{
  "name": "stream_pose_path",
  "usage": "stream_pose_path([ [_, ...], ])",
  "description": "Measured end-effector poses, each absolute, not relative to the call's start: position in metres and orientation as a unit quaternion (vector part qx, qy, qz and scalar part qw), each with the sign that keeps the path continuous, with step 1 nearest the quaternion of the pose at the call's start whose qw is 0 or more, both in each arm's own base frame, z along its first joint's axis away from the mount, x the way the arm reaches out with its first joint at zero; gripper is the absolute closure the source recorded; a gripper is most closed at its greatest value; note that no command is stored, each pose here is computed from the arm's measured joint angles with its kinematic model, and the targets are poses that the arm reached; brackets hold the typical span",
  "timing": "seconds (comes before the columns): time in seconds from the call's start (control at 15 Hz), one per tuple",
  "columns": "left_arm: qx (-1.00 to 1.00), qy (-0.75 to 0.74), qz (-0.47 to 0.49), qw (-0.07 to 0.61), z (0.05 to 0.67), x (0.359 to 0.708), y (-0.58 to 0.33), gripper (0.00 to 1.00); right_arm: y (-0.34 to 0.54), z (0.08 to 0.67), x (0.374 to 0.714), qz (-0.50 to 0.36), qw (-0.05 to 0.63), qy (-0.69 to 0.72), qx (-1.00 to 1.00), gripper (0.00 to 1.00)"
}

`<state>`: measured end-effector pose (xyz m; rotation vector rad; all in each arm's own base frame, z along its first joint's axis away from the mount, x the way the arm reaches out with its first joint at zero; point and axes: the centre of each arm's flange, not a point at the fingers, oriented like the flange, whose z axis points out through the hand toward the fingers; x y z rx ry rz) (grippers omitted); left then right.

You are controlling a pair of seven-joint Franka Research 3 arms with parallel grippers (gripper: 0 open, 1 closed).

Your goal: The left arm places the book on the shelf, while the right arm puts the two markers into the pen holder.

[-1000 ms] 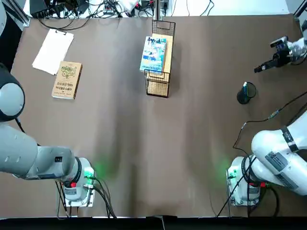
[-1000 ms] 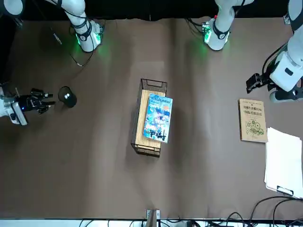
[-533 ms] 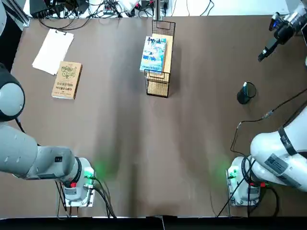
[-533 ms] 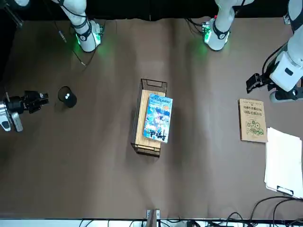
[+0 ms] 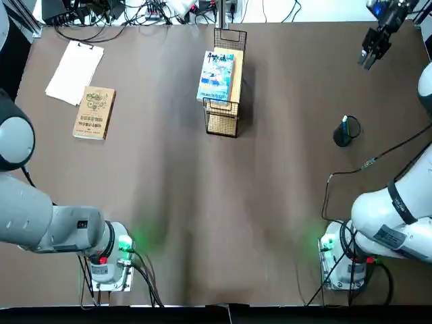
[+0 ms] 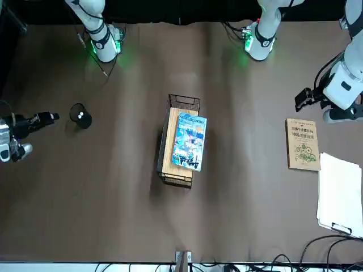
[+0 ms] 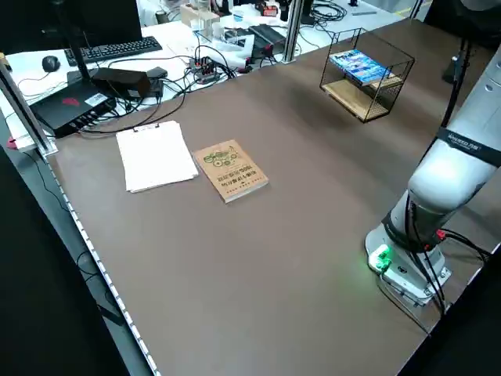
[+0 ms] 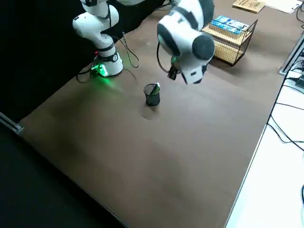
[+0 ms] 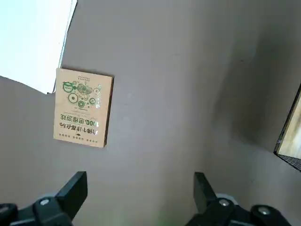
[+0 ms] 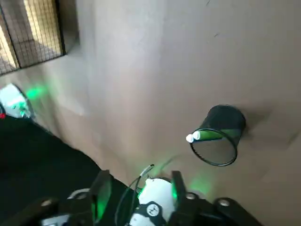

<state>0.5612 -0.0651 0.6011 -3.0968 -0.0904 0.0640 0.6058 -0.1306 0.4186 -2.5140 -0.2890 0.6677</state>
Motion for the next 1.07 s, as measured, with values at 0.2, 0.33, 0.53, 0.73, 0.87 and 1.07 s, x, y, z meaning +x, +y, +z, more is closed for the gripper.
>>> stream_pose_path([
  [0.2,-0.999,-0.029,0.021,0.021,0.601,0.561,-0.065,0.0,-0.094,0.461,0.609,0.237,0.206,-0.083,-0.946,0.26],
  [0.33,-0.999,-0.029,0.021,0.021,0.601,0.561,-0.065,0.0,-0.063,0.489,0.61,0.218,0.175,-0.068,-0.958,0.25],
  [0.53,-0.999,-0.029,0.021,0.021,0.601,0.561,-0.065,0.0,-0.028,0.531,0.605,0.183,0.127,-0.054,-0.973,0.08],
  [0.73,-0.999,-0.029,0.021,0.021,0.601,0.561,-0.065,0.0,-0.005,0.582,0.58,0.132,0.088,-0.043,-0.986,0.0],
  [0.87,-0.999,-0.028,0.021,0.021,0.601,0.561,-0.066,0.0,0.0,0.6,0.559,0.106,0.069,-0.035,-0.991,0.0],
  [1.07,-0.999,-0.028,0.021,0.021,0.601,0.561,-0.067,0.0,0.003,0.612,0.526,0.075,0.046,-0.03,-0.996,0.0],
])
